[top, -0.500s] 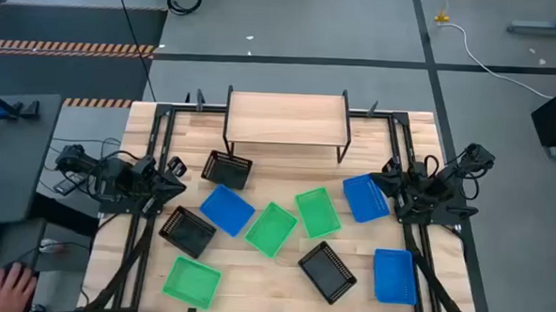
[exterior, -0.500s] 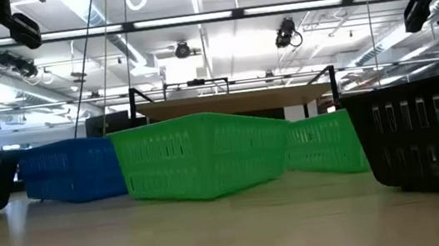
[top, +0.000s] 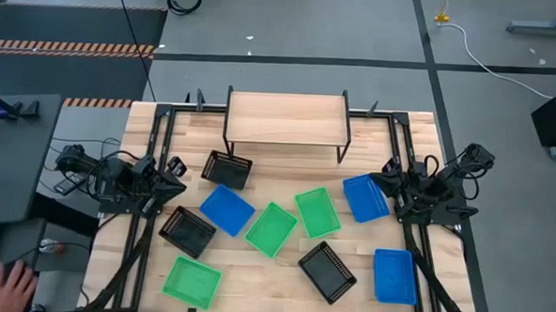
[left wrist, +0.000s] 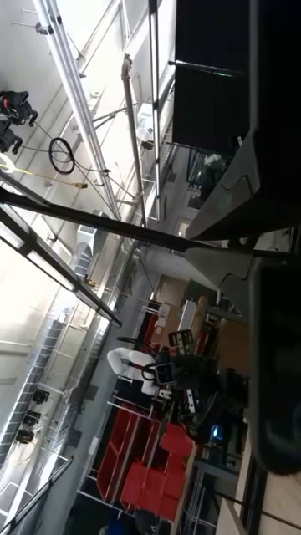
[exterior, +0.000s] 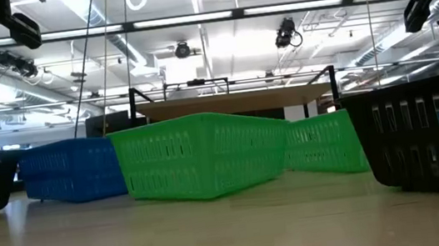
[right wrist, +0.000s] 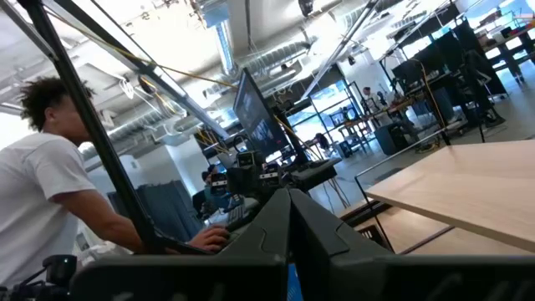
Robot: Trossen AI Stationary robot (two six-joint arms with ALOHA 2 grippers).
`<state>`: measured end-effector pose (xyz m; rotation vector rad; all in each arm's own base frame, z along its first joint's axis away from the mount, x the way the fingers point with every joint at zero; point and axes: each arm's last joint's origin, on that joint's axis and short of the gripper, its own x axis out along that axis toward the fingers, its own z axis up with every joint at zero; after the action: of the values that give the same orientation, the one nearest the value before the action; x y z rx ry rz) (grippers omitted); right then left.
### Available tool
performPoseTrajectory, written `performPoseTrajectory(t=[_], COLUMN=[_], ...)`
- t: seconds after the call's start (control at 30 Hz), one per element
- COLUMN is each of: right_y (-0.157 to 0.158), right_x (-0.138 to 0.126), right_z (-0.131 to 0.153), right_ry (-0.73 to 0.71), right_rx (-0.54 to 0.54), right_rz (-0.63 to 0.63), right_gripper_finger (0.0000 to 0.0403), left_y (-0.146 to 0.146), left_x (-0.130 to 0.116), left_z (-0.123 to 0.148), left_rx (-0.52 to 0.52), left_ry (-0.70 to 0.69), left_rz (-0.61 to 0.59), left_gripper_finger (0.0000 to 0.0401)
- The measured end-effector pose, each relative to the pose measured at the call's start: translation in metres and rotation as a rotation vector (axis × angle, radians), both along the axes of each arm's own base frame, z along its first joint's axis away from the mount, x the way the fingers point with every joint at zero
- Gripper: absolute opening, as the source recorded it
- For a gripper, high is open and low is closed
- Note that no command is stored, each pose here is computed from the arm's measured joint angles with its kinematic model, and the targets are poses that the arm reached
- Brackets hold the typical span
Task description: Stack baskets on shelf by color
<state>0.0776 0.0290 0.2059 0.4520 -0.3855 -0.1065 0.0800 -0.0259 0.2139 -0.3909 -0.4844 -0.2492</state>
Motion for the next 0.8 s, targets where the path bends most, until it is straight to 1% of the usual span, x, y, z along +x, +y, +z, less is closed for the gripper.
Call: performPoseTrajectory(t=[0.23, 0.53, 0.8], right_y=[0.0000, 0.0000, 0.0000], right_x=[0.0000, 0.0000, 0.0000], right_z=[0.0000, 0.0000, 0.0000], right_ry=[0.000, 0.000, 0.000], right_rx=[0.000, 0.000, 0.000], right_rz=[0.000, 0.000, 0.000], right_gripper_finger=[0.0014, 0.0014, 0.0014], left_y=[0.0000, 0.0000, 0.0000], left_x=[0.0000, 0.0000, 0.0000], left_z=[0.0001, 0.0000, 0.0000], left_rx=[0.000, 0.000, 0.000], left_ry=[0.000, 0.000, 0.000], left_rz=[0.000, 0.000, 0.000], left_gripper_finger=[0.0036, 0.0028, 0.0036])
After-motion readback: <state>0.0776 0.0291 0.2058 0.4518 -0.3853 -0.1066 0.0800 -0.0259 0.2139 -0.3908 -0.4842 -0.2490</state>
